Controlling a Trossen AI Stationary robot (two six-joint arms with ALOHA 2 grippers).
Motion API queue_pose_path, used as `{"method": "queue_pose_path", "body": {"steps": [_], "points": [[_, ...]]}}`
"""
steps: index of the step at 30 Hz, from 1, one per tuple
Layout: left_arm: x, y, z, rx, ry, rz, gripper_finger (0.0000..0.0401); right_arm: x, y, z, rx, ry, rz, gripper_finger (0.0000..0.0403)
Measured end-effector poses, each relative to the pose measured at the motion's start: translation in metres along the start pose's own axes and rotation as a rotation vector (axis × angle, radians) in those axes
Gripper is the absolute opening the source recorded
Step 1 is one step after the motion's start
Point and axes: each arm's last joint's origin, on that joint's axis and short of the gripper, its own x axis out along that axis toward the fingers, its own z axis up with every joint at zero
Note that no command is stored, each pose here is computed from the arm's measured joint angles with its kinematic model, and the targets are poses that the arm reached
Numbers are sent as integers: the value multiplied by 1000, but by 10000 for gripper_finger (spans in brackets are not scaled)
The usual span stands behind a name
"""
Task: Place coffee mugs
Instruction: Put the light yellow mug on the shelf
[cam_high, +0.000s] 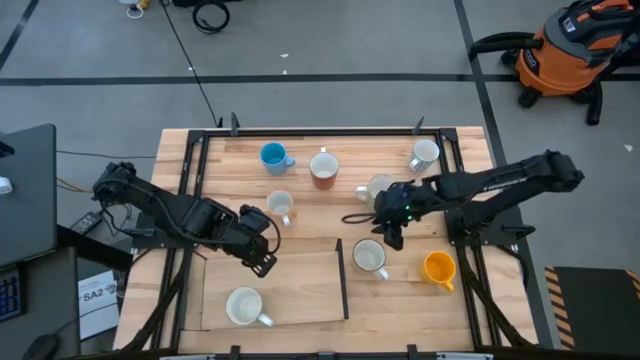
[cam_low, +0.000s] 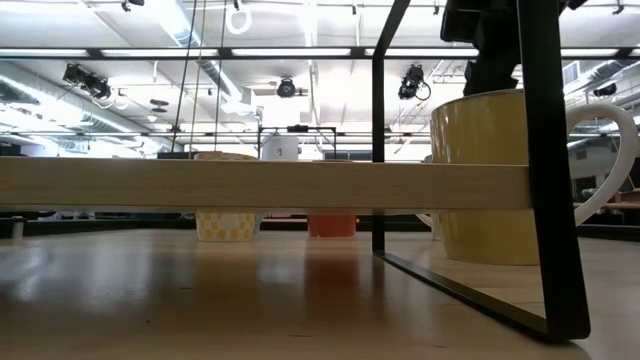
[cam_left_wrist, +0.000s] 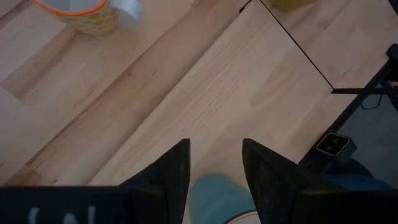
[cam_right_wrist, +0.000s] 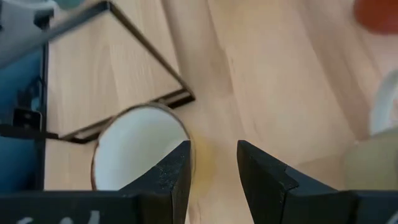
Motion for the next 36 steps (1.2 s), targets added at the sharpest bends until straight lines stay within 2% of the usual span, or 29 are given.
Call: {"method": "queue_pose_path", "body": {"steps": [11, 20, 36], "points": [[0, 0, 0, -26, 0, -2, 153, 12, 10, -6, -42, 44, -11, 135], [0, -5, 2, -35, -17, -53, 153, 20, 14, -9, -60, 67, -34, 135], [0, -9, 3, -43, -30, -94, 153, 58, 14, -18, -72, 197, -92, 133]]}}
